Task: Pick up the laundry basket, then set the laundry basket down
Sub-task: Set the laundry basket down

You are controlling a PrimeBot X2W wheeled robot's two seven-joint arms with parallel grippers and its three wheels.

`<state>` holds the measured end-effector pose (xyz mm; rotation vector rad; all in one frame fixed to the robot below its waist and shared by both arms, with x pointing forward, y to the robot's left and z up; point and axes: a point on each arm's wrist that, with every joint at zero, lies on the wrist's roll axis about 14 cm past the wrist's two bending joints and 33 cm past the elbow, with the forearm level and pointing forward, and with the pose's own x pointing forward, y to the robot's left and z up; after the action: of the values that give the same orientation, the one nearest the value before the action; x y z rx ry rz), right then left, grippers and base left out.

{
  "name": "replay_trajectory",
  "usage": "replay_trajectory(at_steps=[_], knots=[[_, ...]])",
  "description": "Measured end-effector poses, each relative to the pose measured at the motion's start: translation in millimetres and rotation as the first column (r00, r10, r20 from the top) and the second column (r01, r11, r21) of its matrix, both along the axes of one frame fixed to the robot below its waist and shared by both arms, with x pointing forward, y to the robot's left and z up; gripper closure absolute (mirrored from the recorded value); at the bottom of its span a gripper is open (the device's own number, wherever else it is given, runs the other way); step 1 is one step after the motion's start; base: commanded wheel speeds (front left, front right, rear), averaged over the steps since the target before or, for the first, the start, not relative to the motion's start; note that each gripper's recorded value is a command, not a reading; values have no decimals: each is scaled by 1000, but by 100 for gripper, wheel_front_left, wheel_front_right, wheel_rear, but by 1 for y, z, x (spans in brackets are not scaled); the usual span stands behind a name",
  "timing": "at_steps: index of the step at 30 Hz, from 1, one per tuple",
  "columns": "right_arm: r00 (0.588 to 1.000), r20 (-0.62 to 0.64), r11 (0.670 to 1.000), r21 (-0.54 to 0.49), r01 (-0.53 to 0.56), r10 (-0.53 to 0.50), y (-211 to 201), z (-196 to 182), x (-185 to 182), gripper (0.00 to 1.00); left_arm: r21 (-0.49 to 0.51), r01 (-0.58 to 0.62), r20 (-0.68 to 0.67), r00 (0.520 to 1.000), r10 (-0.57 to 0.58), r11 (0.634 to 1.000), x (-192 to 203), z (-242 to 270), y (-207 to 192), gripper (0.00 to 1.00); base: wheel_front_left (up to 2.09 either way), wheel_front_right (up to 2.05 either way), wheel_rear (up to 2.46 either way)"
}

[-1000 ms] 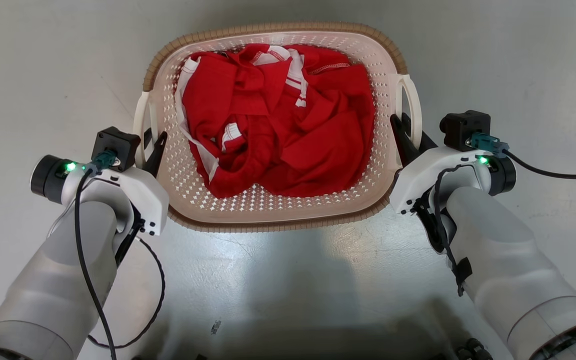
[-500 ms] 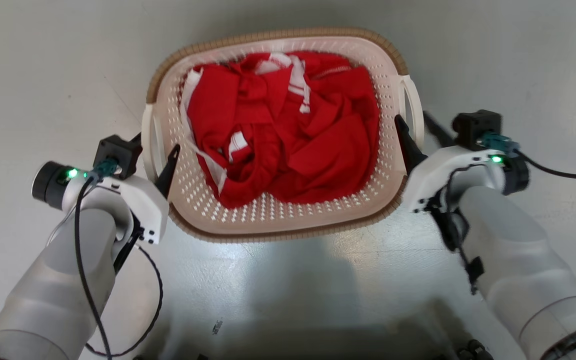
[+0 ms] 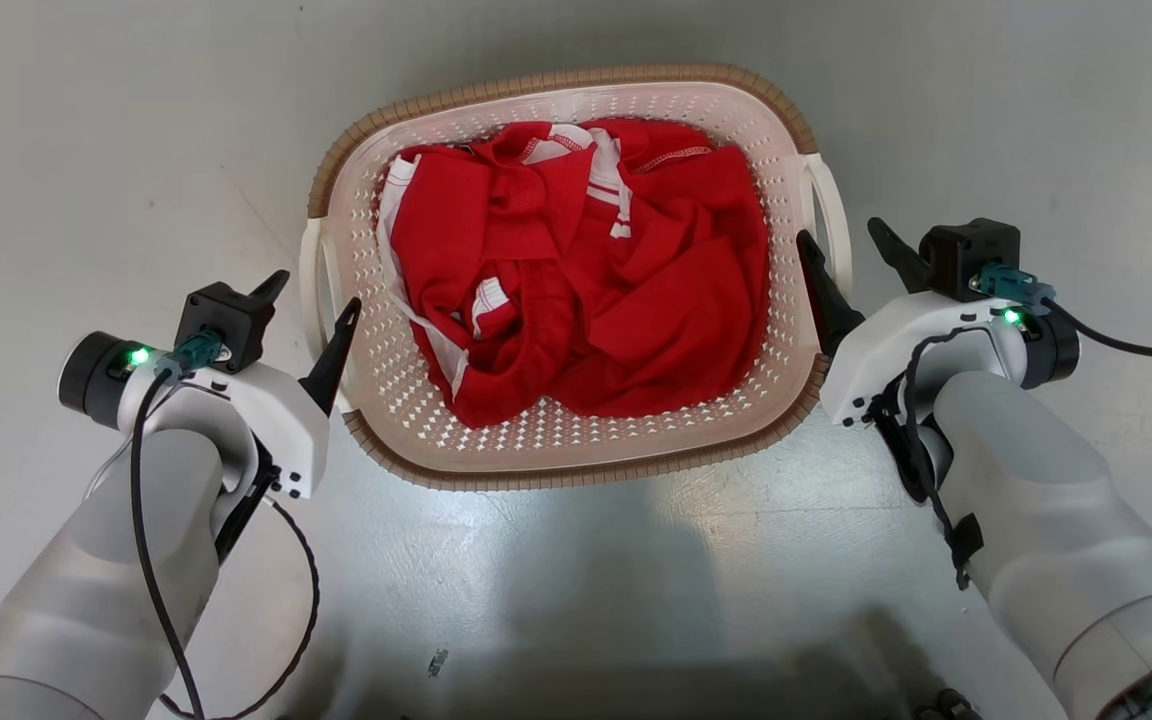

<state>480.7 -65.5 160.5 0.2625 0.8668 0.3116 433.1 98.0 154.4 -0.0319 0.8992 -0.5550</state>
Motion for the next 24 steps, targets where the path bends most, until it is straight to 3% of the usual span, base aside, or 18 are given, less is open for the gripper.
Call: replay_trajectory(at_steps=[24], knots=[[1000, -5, 999, 31, -30, 30, 9, 12, -13, 0, -4, 17, 24, 1000, -17, 1000, 2, 14, 1, 0, 0, 0, 0]])
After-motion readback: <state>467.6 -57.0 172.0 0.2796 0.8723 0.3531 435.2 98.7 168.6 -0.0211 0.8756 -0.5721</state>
